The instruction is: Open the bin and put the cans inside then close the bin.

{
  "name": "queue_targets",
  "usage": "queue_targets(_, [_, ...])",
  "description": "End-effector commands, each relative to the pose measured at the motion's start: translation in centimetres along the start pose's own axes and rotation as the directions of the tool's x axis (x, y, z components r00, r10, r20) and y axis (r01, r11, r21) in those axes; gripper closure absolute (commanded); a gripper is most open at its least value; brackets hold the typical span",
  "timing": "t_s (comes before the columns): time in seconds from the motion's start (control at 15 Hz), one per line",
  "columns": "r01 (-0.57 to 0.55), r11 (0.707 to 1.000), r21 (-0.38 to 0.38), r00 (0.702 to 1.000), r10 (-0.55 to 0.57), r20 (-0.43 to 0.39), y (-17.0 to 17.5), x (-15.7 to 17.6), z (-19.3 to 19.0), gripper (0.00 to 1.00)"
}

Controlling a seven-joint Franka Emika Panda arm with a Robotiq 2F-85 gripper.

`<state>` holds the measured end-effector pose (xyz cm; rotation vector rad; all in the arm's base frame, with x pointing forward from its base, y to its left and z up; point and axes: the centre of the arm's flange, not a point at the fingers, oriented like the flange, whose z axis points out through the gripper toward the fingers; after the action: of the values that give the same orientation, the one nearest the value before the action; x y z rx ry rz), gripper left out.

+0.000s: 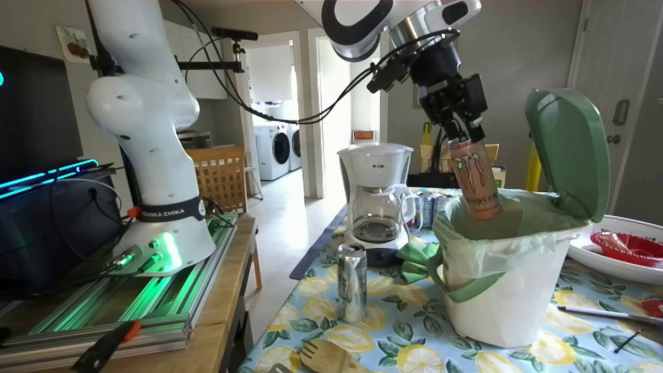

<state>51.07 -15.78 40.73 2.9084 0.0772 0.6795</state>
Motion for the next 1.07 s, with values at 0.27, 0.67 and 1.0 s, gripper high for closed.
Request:
queue_targets(0.27, [0.003,1.000,0.007,0.999,-0.003,-0.037,-1.3,1.8,3.9,0.64])
queue_targets(0.67, [0.015,1.000,0.009,0.999,-0.015,-0.043,-2.3,1.6,5.3,0.08])
queue_targets(1.0, [0.007,1.000,-0.003,0.999,-0.008,-0.033,-2.9,1.2,3.5,0.00])
